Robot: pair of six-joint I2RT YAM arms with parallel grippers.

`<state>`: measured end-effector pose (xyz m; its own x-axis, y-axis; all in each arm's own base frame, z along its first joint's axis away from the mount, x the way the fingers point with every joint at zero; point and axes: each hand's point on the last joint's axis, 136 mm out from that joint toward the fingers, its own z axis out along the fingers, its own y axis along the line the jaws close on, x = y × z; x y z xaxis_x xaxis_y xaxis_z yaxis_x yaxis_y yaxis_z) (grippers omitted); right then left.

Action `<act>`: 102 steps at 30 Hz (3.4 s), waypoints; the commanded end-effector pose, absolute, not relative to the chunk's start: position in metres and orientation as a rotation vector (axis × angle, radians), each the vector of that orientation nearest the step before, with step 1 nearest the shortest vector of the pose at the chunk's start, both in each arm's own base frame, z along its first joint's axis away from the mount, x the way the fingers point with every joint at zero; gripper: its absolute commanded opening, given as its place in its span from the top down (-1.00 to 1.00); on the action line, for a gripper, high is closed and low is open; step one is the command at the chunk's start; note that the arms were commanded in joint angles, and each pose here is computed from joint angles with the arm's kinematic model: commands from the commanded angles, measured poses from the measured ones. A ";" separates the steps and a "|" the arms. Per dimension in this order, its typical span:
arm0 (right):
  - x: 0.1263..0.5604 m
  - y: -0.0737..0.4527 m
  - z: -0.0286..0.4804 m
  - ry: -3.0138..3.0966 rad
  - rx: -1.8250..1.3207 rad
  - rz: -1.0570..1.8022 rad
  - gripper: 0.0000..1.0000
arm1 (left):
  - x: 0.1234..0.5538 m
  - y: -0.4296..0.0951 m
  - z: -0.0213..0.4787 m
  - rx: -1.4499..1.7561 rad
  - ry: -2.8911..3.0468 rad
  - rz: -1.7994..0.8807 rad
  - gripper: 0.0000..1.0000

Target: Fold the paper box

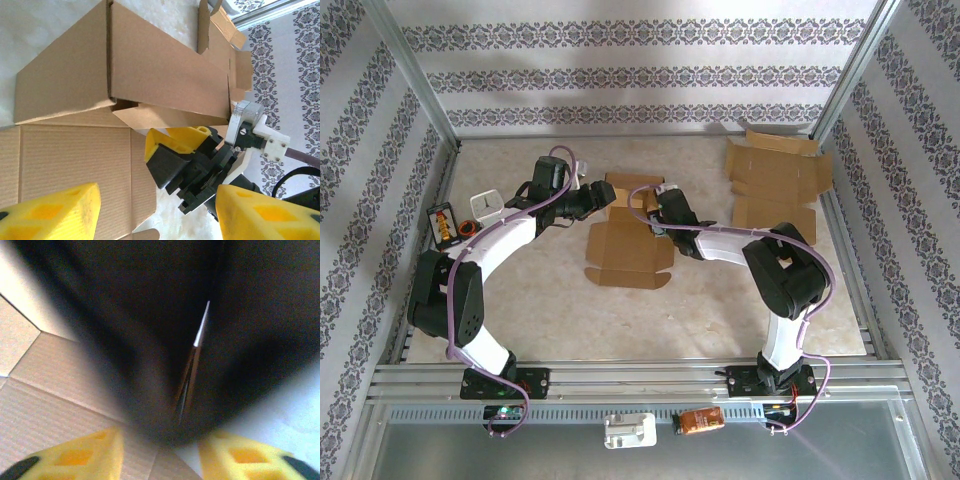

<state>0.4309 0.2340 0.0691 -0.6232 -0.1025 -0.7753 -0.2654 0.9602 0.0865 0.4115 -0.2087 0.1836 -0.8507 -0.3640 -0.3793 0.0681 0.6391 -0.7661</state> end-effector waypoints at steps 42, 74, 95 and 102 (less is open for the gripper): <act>0.474 0.262 0.123 1.922 -0.444 0.469 0.21 | 0.468 -0.198 0.155 -0.223 2.516 -1.001 -0.09; 0.381 0.272 0.067 2.044 -0.572 0.233 0.50 | 0.375 -0.211 0.147 -0.245 2.567 -1.134 -0.06; 0.396 0.267 0.048 2.076 -0.500 0.148 0.82 | 0.378 -0.212 0.152 -0.239 2.553 -1.134 -0.06; 0.391 0.262 0.076 2.020 -0.518 0.149 0.74 | 0.379 -0.208 0.171 -0.218 2.496 -1.113 -0.31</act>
<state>0.4054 0.2556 0.0725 -0.4112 -0.2422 -0.8788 -0.3511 0.9317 -0.0926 0.3814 -0.1997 0.1526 -0.9152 -0.3205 -0.2443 -0.0411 0.6774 -0.7345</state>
